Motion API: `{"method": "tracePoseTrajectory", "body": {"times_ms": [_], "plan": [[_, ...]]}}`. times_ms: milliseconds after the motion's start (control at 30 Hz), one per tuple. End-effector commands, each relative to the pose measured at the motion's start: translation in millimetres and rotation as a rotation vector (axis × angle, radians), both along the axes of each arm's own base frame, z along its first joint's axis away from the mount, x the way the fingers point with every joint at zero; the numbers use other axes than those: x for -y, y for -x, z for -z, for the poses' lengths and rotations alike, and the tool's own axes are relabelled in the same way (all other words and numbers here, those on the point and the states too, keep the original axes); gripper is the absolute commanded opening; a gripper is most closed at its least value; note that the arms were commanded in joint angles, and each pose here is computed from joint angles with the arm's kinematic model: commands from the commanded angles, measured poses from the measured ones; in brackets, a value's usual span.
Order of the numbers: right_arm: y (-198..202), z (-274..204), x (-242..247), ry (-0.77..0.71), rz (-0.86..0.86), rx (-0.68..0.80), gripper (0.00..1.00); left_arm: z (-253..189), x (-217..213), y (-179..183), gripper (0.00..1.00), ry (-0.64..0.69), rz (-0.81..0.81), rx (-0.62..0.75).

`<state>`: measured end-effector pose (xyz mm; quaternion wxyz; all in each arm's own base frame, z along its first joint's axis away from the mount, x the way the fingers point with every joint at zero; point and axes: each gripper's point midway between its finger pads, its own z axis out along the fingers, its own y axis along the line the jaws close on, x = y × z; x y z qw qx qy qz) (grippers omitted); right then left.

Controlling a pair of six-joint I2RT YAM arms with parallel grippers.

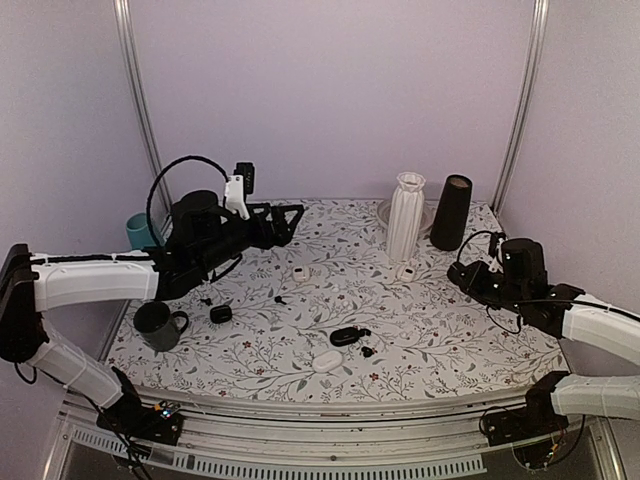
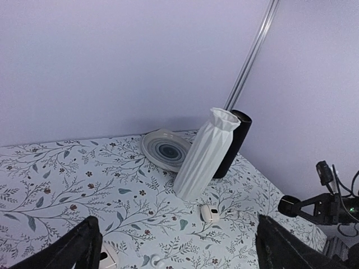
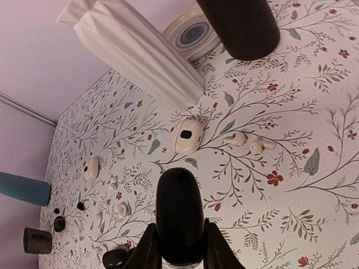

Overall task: Insert the wireless bluetooth earbuds into the charging case
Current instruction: Place the charging case with the earbuds at the center of the board.

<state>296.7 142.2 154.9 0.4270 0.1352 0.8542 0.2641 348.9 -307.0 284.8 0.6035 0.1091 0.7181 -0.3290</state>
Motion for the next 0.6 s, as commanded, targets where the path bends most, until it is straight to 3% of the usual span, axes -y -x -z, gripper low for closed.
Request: {"method": "tracePoseTrajectory", "body": {"times_ms": [0,267,567], "plan": [[-2.9,18.5,33.7,-0.057,0.178,-0.063,0.03,11.0,-10.7,3.6,0.96,0.013,0.018,-0.070],[-13.5,64.9,49.5,-0.117,0.202,-0.200,0.03,25.2,-2.8,29.3,0.96,-0.103,0.162,-0.116],[-25.3,80.9,81.9,-0.143,0.263,-0.260,0.03,14.0,20.7,35.6,0.96,-0.072,0.304,-0.095]]}}
